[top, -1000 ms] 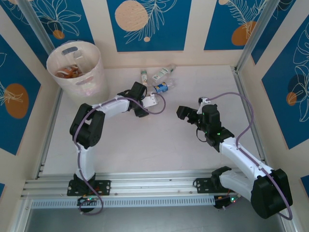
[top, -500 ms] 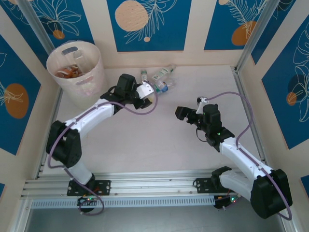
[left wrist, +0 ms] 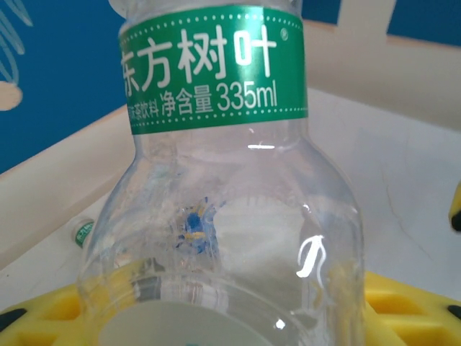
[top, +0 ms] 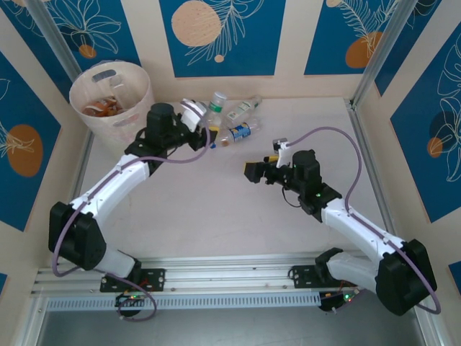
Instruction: Put the plastic bottles in the bin
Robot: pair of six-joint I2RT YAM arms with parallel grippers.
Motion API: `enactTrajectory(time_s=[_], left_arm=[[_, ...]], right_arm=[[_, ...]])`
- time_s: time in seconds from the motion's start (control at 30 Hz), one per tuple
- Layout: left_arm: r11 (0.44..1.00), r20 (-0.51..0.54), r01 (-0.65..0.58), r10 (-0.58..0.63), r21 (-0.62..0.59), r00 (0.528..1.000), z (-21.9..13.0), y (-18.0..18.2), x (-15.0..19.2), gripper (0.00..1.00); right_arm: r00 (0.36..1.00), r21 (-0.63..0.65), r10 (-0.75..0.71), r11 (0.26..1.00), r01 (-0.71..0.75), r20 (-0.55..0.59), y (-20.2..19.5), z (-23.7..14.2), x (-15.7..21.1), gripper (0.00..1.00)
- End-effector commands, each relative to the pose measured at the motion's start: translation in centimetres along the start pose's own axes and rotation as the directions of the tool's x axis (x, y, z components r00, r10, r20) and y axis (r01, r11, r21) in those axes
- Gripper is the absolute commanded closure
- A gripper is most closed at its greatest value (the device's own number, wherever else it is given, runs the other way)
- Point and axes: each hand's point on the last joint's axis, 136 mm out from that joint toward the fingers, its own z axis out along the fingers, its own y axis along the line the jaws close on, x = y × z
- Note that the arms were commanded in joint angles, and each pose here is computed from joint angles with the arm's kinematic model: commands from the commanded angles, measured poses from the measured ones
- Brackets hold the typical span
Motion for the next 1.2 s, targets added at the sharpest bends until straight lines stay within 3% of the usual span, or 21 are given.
enactTrajectory(time_s=[0.0, 0.23, 0.57, 0.7, 0.83, 1.0, 1.07, 1.17], left_arm=[[0.997, 0.128, 0.073, -0.077, 0.031, 0.989, -1.9, 0.5, -3.7, 1.0], [0.981, 0.286, 0.103, -0.052, -0.165, 0.957, -6.8, 5.0, -9.5, 1.0], [0.837, 0.292, 0.234, -0.094, -0.495, 0.952, -11.6, 14.8, -11.9, 1.0], [0.756, 0.304, 0.315, -0.16, -0.574, 0.939, -12.7, 19.0, -10.9, 1.0], [0.619, 0.364, 0.445, -0.262, -0.647, 0.894, -13.9, 23.5, -8.1, 1.0], [0.563, 0.355, 0.525, -0.39, -0.638, 0.85, -13.2, 26.4, -5.0, 1.0], [0.555, 0.346, 0.531, -0.409, -0.64, 0.845, -12.6, 27.0, -4.1, 0.93], [0.517, 0.333, 0.54, -0.443, -0.664, 0.833, -12.2, 28.1, -2.5, 0.73]], right_arm=[[0.998, -0.041, -0.067, 0.997, 0.067, 0.024, 1.8, 0.9, -1.5, 0.01], [0.995, -0.009, -0.104, 0.995, 0.104, 0.006, 2.4, 2.1, -1.5, 0.0], [0.995, 0.024, -0.097, 0.995, 0.096, 0.012, 1.8, 2.0, -1.4, 0.01], [0.995, 0.015, -0.097, 0.995, 0.096, 0.002, 2.1, 1.9, -1.3, 0.01], [0.996, 0.02, -0.088, 0.996, 0.088, -0.003, 2.0, 1.8, -1.2, 0.0], [0.996, 0.035, -0.089, 0.995, 0.089, -0.002, 1.8, 1.5, -1.2, 0.0], [0.996, 0.042, -0.091, 0.995, 0.091, 0.001, 1.7, 1.4, -1.2, 0.0], [0.996, 0.047, -0.09, 0.995, 0.09, 0.0, 1.6, 1.4, -1.2, 0.0]])
